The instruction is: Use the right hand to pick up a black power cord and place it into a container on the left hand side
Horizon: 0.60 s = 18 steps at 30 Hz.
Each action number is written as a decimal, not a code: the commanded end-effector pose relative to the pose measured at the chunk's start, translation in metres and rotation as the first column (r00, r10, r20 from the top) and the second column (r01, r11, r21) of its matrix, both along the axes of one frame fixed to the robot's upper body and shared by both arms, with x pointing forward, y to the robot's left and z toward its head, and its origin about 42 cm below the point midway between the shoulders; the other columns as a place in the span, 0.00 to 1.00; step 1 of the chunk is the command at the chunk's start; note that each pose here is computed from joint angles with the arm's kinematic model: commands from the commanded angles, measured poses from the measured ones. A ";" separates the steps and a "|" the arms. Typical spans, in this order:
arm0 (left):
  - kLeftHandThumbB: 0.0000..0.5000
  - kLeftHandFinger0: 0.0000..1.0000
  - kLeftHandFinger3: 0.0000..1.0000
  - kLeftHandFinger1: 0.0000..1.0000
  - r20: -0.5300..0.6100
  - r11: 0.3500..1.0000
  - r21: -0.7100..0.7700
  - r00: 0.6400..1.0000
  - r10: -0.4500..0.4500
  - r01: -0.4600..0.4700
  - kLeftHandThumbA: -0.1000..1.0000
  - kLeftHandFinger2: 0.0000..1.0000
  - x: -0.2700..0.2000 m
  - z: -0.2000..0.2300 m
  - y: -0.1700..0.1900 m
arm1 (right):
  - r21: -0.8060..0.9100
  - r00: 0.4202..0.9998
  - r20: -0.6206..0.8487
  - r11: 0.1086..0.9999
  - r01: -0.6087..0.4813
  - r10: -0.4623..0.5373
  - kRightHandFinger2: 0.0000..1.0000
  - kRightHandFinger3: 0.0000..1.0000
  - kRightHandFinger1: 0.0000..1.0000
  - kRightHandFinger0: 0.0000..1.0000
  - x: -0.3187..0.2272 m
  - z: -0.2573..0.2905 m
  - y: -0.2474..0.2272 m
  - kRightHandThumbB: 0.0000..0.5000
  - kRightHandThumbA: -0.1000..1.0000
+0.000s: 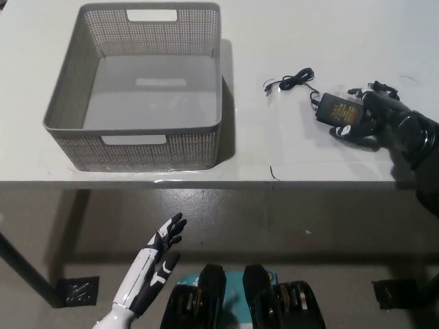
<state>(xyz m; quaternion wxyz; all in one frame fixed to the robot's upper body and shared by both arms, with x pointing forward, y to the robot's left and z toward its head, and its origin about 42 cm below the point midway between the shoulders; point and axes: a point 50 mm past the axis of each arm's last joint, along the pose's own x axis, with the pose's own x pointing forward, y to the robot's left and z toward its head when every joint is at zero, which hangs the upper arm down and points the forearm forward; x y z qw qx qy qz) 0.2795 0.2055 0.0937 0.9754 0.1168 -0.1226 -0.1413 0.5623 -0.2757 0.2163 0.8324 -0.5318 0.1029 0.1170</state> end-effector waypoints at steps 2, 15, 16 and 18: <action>0.57 1.00 1.00 1.00 0.033 0.999 0.028 0.999 -0.016 0.015 0.94 1.00 0.008 0.010 0.002 | 0.110 0.981 0.190 0.994 0.021 -0.042 0.39 0.35 0.17 0.00 0.008 0.024 0.001 0.40 0.00; 0.58 1.00 1.00 1.00 0.033 0.999 0.039 0.999 -0.022 0.021 0.94 1.00 0.014 0.013 0.002 | 0.138 0.922 0.368 0.988 0.071 -0.118 0.88 0.97 0.59 0.15 0.007 0.035 -0.007 0.26 0.00; 0.57 1.00 1.00 1.00 0.035 0.999 0.041 0.999 -0.022 0.021 0.94 1.00 0.014 0.013 0.002 | 0.142 0.921 0.370 0.987 0.073 -0.121 0.88 0.97 0.58 0.14 0.007 0.035 -0.008 0.24 0.00; 0.56 1.00 1.00 1.00 0.039 0.999 0.039 0.999 -0.022 0.020 0.93 1.00 0.013 0.013 0.002 | 0.150 0.917 0.379 0.986 0.071 -0.124 0.87 0.94 0.57 0.14 0.007 0.036 -0.008 0.25 0.00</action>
